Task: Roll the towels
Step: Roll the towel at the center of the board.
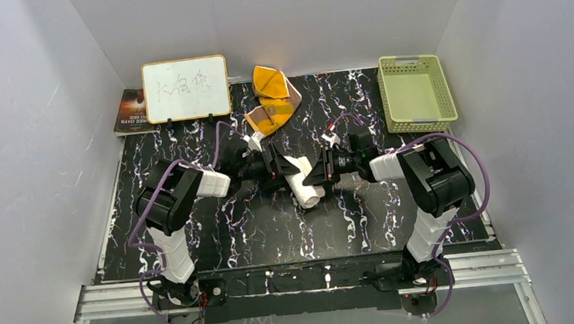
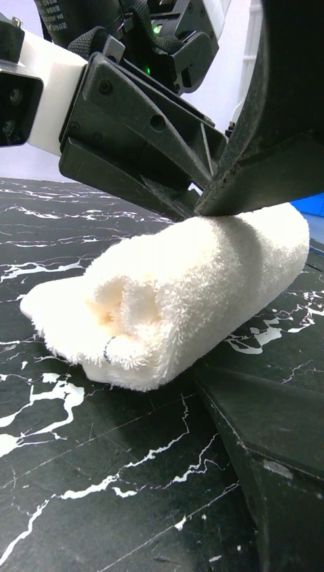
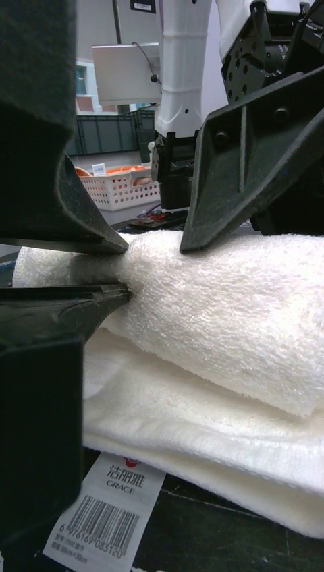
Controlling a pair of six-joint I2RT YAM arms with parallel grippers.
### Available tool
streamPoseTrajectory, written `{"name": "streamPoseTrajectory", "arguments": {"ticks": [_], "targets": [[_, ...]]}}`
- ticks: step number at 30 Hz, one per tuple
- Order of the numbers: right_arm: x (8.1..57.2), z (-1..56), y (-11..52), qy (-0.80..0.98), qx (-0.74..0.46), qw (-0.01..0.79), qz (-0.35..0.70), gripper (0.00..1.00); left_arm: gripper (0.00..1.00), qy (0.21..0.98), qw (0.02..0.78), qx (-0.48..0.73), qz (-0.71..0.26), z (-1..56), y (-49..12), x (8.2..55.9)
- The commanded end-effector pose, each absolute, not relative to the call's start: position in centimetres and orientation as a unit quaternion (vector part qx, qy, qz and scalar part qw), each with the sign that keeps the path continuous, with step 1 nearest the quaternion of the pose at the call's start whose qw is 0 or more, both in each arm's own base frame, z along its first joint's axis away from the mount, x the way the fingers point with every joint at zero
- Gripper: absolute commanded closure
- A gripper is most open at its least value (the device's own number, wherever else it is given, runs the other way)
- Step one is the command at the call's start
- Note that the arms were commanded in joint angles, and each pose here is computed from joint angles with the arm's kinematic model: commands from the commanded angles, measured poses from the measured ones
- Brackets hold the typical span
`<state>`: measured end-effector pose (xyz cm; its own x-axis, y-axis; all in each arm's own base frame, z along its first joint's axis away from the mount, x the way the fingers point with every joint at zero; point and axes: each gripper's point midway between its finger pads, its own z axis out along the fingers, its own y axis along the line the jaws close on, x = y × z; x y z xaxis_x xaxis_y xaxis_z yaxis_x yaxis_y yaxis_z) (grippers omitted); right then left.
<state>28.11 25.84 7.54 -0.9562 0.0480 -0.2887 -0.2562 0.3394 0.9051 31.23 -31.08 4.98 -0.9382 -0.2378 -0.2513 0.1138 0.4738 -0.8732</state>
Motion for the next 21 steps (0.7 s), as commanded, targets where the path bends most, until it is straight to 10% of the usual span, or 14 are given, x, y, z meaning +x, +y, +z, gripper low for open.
{"name": "streamPoseTrajectory", "arguments": {"ticks": [1,6,21], "targets": [[28.3,8.7,26.0,0.792,-0.084,0.144,0.587,0.81,0.24,0.847,0.192,-0.041,-0.494,4.0,-31.1,32.1],[29.4,7.4,25.1,0.837,-0.099,0.165,0.512,0.7,0.39,0.857,0.205,-0.028,-0.472,3.8,-30.8,32.2],[30.2,14.7,27.5,0.864,-0.247,0.377,0.224,0.55,0.41,0.912,0.221,-0.013,-0.344,3.6,-27.5,32.2]]}}
